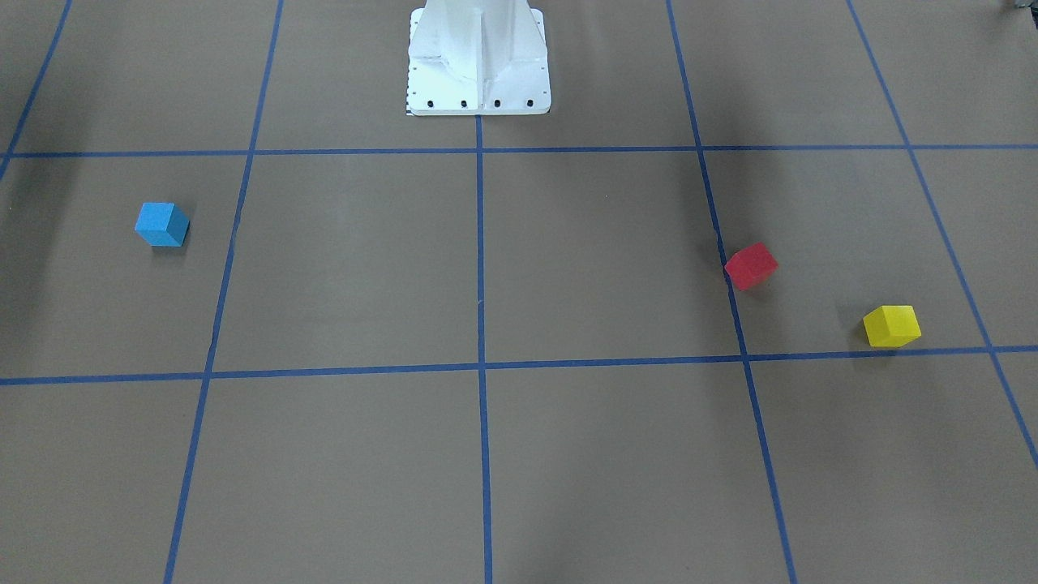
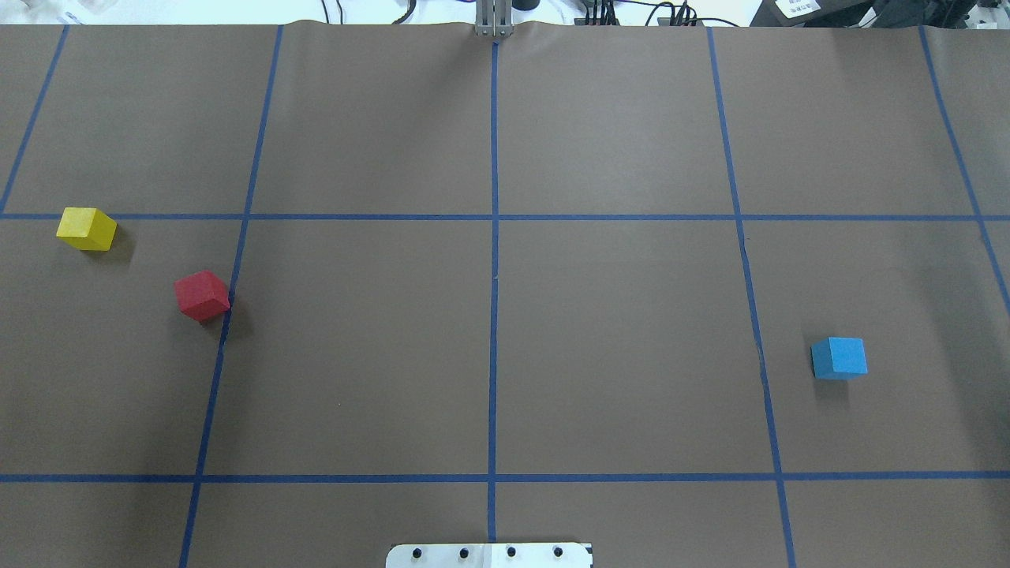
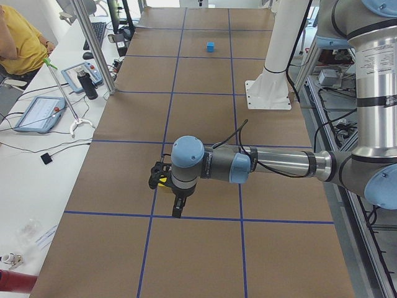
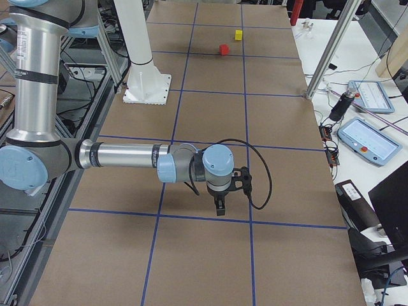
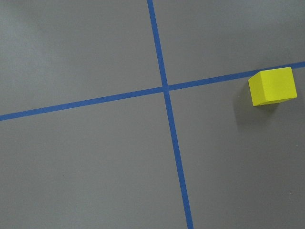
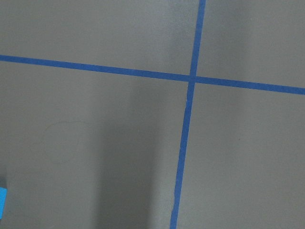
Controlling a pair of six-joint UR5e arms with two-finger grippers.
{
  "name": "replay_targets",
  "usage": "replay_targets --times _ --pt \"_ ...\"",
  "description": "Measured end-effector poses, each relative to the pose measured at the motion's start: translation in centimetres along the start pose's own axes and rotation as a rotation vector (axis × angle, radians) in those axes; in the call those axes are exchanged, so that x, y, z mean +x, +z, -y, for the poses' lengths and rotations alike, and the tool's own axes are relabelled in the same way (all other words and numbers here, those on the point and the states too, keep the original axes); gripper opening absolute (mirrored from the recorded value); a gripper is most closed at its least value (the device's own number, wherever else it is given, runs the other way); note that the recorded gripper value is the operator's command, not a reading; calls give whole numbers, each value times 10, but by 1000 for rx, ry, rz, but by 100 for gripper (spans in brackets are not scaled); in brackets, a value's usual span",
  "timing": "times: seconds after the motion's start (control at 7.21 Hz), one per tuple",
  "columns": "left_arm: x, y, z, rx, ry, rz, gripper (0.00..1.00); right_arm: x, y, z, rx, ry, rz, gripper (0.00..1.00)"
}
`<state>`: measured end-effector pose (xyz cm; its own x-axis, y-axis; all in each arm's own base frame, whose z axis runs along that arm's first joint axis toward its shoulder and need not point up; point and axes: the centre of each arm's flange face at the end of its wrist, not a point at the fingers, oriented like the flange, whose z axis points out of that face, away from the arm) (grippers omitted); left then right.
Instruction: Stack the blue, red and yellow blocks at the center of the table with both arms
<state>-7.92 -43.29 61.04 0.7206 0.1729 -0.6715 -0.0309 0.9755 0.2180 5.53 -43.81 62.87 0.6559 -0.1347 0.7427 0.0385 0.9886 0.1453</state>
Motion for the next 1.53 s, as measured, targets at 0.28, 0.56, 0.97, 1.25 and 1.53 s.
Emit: replay_targets --times 0.28,0.56,0.97,1.25,1.53 --pt "7 -7 2 12 11 3 100 -5 -4 1 9 -12 -1 100" --pt "11 -13 6 26 23 13 100 -10 -8 5 35 -38 -4 100" --pt "24 -30 39 102 86 24 100 -20 -18 28 124 -129 -9 100" --pt "33 -43 78 160 134 26 100 -35 -25 34 165 -123 6 100" --pt "34 -44 87 174 117 22 100 -71 -23 35 223 -201 41 99"
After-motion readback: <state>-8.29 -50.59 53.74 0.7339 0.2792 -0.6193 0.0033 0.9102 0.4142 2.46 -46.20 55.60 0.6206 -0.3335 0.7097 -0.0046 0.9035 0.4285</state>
